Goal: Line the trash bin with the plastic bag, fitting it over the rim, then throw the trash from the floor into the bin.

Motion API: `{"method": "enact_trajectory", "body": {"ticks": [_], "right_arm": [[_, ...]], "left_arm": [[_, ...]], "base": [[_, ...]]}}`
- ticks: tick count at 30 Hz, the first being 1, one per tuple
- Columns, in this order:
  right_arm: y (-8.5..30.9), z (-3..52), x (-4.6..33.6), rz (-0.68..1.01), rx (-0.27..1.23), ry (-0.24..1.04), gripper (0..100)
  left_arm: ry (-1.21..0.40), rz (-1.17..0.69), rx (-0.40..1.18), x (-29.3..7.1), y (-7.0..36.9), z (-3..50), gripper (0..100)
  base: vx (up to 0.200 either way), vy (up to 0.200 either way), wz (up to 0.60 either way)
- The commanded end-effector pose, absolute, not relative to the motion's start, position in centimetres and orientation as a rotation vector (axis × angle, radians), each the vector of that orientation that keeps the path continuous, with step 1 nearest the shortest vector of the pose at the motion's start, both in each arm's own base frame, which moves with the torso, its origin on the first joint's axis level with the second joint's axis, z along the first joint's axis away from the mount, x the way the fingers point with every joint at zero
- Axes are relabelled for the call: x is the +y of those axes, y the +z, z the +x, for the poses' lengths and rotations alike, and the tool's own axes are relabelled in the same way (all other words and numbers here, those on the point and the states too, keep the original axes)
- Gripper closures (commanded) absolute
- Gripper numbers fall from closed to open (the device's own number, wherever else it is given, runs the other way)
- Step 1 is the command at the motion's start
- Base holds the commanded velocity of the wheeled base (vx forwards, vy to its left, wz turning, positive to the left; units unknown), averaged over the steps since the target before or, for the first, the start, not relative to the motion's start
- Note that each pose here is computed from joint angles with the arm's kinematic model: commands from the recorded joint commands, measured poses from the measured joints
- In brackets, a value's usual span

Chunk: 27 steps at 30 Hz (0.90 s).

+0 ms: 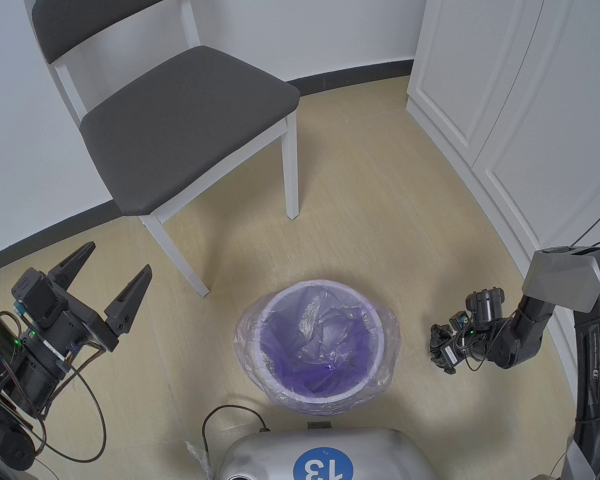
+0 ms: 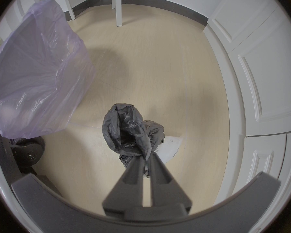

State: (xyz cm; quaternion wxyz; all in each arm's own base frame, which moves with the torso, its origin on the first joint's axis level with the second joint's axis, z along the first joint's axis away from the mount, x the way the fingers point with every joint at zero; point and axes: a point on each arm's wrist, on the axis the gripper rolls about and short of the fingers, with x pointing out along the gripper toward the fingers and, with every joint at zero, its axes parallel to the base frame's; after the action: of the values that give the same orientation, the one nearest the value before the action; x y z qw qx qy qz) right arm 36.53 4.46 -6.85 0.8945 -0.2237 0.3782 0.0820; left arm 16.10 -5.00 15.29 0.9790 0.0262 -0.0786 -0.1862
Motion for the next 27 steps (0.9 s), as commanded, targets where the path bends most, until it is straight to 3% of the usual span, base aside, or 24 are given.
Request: {"method": "enact_trajectory", "body": {"ticks": [1, 8, 15, 27], "right_arm": [[-7.0, 36.3, 4.3, -0.456, 0.766, 0.167, 100], [-7.3, 35.9, 4.3, -0.452, 0.657, 0.146, 100], [-7.4, 35.8, 4.2, -0.445, 0.644, 0.142, 100], [-7.1, 35.1, 3.9, -0.325, 0.557, 0.089, 100]], "left_arm": [[-0.382, 0.055, -0.138, -5.1, 14.9, 16.2, 0], [-0.387, 0.056, -0.127, -5.2, 14.7, 16.2, 0], [-0.388, 0.057, -0.123, -5.2, 14.6, 16.2, 0], [-0.39, 0.057, -0.123, -5.2, 14.6, 16.1, 0]], "base": [[0.0, 0.0, 0.0], [0.0, 0.0, 0.0], [0.0, 0.0, 0.0], [0.0, 0.0, 0.0]]}}
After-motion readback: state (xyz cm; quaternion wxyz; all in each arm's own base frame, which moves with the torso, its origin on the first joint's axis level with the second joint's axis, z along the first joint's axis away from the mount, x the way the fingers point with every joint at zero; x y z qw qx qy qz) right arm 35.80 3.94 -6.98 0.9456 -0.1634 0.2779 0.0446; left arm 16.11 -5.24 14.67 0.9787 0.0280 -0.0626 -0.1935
